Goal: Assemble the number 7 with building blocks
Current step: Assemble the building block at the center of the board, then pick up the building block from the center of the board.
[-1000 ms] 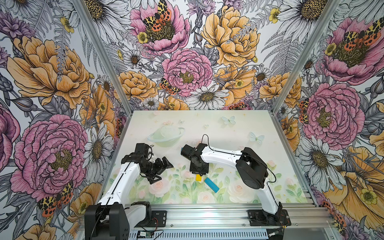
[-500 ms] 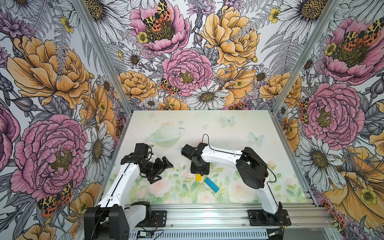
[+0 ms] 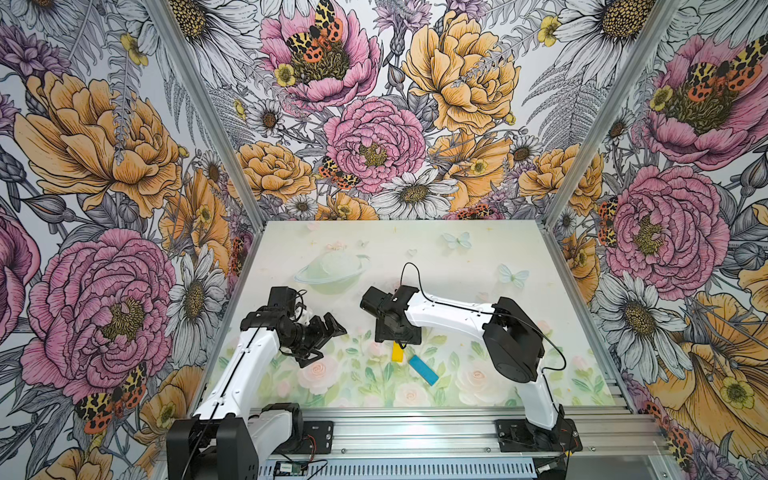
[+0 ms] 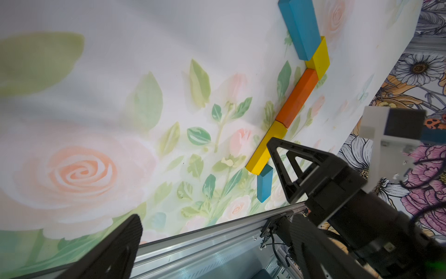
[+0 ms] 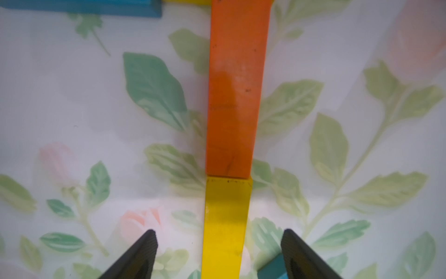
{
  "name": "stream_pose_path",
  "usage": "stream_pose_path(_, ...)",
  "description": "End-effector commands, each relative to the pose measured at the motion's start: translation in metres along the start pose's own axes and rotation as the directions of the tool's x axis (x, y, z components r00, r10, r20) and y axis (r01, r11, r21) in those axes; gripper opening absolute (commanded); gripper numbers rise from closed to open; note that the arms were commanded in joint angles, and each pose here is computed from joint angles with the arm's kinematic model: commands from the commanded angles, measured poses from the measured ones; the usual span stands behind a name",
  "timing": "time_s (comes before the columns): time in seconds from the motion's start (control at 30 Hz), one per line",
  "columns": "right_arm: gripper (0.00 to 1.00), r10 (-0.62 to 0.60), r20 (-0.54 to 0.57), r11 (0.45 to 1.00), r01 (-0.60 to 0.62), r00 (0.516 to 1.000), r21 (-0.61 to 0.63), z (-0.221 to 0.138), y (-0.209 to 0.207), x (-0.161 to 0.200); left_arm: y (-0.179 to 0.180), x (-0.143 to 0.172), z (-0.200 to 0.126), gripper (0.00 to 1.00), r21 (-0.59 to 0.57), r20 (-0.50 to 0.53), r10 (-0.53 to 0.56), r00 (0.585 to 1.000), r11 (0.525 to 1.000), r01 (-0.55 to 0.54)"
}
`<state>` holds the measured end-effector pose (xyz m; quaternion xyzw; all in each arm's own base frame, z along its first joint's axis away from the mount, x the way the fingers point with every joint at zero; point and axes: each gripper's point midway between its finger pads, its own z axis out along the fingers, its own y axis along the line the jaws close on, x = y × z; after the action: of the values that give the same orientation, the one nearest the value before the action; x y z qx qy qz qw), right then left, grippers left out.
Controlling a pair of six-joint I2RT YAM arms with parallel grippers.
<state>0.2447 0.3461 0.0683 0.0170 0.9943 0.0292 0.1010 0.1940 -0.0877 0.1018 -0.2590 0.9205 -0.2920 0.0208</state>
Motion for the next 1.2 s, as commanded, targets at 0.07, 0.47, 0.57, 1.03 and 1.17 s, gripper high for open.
stream_pose_path(0.07,0.80,-0.087,0.149,0.995,0.093,0.985,-0.033,-0.060,-0.020,0.008,0.002,0.002,-0.003,0.99,0.012,0.020,-0.016,1.000,1.000,0.015)
stream_pose_path(0.47,0.77,-0.358,0.116,0.926,0.335,0.927,0.175,-0.023,-0.070,0.082,0.002,-0.001,-0.004,0.99,0.005,0.038,-0.040,0.999,0.999,0.039)
stream_pose_path(0.57,0.75,-0.379,0.110,0.914,0.354,0.919,0.198,-0.016,-0.071,0.081,0.002,-0.001,-0.003,0.99,0.010,0.032,-0.046,0.998,0.999,0.046)
stream_pose_path(1.03,0.71,-0.397,0.040,0.918,0.396,0.917,0.030,0.025,-0.051,0.086,0.002,0.007,-0.003,0.99,0.036,0.029,-0.054,0.998,0.998,0.053)
stream_pose_path(1.17,0.70,-0.380,0.031,0.925,0.380,0.924,-0.001,0.030,-0.052,0.086,0.001,0.007,-0.004,0.99,0.042,0.032,-0.058,0.998,0.998,0.057)
